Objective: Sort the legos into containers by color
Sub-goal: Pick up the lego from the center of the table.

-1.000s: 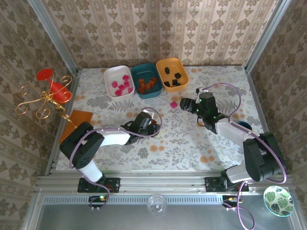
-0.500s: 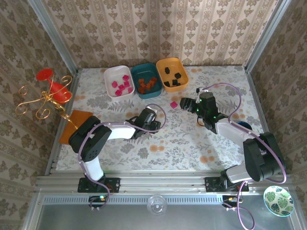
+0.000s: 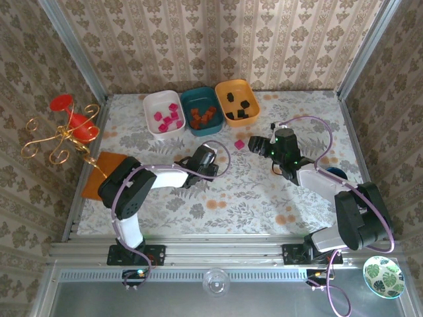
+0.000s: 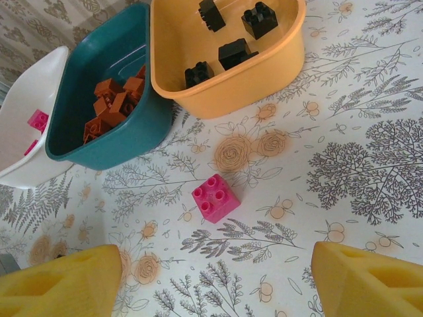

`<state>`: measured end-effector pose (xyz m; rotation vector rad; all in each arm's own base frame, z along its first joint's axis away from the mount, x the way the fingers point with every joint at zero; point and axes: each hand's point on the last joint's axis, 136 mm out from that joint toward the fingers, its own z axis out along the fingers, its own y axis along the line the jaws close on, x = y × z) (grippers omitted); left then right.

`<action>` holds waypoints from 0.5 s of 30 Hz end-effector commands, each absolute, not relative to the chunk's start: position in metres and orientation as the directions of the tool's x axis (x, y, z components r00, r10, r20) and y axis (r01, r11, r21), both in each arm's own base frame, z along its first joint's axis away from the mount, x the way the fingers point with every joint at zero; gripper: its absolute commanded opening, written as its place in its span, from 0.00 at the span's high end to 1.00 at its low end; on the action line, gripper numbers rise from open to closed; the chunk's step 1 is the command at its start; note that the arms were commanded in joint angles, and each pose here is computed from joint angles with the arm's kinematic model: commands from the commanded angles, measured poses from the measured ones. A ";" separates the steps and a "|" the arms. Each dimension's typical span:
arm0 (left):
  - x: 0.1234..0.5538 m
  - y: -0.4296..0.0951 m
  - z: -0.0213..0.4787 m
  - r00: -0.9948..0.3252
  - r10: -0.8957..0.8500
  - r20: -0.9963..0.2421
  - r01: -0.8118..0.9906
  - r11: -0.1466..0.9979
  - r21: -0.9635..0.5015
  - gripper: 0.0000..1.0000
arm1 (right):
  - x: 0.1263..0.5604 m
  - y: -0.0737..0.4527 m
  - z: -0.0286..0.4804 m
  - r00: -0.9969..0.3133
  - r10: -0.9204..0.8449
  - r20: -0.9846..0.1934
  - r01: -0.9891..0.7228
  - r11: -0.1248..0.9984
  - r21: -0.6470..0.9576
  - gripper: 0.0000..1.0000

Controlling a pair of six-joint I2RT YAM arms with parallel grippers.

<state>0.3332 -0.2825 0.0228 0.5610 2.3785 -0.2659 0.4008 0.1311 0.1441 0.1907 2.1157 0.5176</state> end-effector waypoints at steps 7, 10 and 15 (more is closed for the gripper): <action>0.361 -0.276 0.040 -0.664 0.260 -0.701 0.432 0.899 -0.076 0.67 | 0.390 0.134 0.157 -0.552 0.367 -0.749 -0.082 0.869 0.487 0.23; 0.378 -0.274 0.071 -0.635 0.176 -0.752 0.414 0.899 -0.139 0.69 | 0.383 0.137 0.157 -0.556 0.367 -0.746 -0.090 0.865 0.493 0.23; 0.414 -0.264 0.115 -0.582 0.103 -0.807 0.398 0.901 -0.172 0.69 | 0.369 0.160 0.156 -0.568 0.327 -0.755 -0.144 0.864 0.483 0.23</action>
